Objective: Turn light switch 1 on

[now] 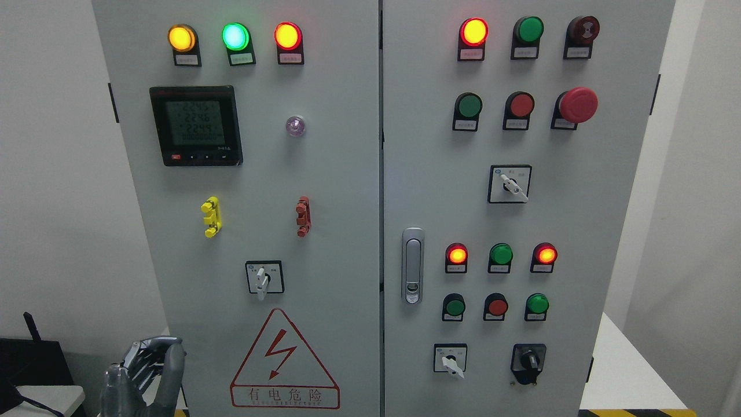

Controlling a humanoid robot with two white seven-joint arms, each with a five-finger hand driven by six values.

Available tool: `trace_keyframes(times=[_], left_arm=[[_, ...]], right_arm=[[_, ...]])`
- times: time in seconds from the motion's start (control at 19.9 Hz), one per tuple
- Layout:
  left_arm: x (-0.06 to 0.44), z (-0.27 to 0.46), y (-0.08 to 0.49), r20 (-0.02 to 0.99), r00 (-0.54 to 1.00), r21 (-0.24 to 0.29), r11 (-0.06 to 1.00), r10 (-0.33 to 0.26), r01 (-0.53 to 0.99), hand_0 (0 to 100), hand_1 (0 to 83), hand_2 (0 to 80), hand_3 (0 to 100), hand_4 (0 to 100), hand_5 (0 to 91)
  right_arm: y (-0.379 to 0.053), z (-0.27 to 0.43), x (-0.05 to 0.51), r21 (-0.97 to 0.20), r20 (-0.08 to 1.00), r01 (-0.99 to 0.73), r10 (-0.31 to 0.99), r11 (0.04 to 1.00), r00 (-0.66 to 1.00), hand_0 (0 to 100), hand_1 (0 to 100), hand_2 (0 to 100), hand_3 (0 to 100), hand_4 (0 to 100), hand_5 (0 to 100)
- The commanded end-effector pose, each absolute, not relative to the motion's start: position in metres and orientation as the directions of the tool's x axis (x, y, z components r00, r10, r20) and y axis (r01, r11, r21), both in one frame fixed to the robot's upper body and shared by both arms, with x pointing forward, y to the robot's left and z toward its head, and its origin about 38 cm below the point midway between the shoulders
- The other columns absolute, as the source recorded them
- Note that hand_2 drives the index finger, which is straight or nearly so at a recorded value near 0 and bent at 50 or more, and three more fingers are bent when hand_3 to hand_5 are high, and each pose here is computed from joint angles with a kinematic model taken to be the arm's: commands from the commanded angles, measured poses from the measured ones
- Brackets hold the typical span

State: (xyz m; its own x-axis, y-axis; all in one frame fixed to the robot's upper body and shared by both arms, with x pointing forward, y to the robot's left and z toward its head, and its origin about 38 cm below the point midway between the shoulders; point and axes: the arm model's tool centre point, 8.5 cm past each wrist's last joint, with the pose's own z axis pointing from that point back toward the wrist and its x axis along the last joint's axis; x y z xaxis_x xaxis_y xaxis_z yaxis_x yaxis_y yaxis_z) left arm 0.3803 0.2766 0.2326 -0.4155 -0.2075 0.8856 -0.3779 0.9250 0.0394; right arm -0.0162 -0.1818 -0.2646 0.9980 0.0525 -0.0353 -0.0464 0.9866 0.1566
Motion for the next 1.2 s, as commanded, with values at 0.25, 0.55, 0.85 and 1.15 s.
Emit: trace_keyframes(times=[0.25,0.55,0.85,1.15], left_arm=[[0.393,0.251,0.211,0.897,-0.400,0.048,0.941,-0.188,-0.335,2,40.2,50.6,69,73,64.3],[0.400,0.259,0.194,0.914,-0.358,0.061,0.937,-0.191,-0.344,4,42.6,52.2,70,73,64.9],[0.415,0.286,0.191,0.931,-0.309,0.055,0.911,-0.195,-0.409,6,43.7,53.1,71,74,65.8],[0.417,0.292,0.194,0.940,-0.271,0.061,0.883,-0.208,-0.465,7,46.9,53.8,72,74,67.5]], right_arm=[[-0.182,-0.265,-0.016,0.157,-0.037,-0.030,0.036,0.987,0.999,12,39,0,0,0,0],[-0.182,-0.265,-0.016,0.157,-0.037,-0.028,0.034,0.987,0.999,12,39,0,0,0,0],[-0.182,-0.265,-0.016,0.157,-0.037,-0.030,0.036,0.987,0.999,12,39,0,0,0,0],[-0.182,-0.265,-0.016,0.157,-0.037,-0.028,0.034,0.987,0.999,12,39,0,0,0,0]])
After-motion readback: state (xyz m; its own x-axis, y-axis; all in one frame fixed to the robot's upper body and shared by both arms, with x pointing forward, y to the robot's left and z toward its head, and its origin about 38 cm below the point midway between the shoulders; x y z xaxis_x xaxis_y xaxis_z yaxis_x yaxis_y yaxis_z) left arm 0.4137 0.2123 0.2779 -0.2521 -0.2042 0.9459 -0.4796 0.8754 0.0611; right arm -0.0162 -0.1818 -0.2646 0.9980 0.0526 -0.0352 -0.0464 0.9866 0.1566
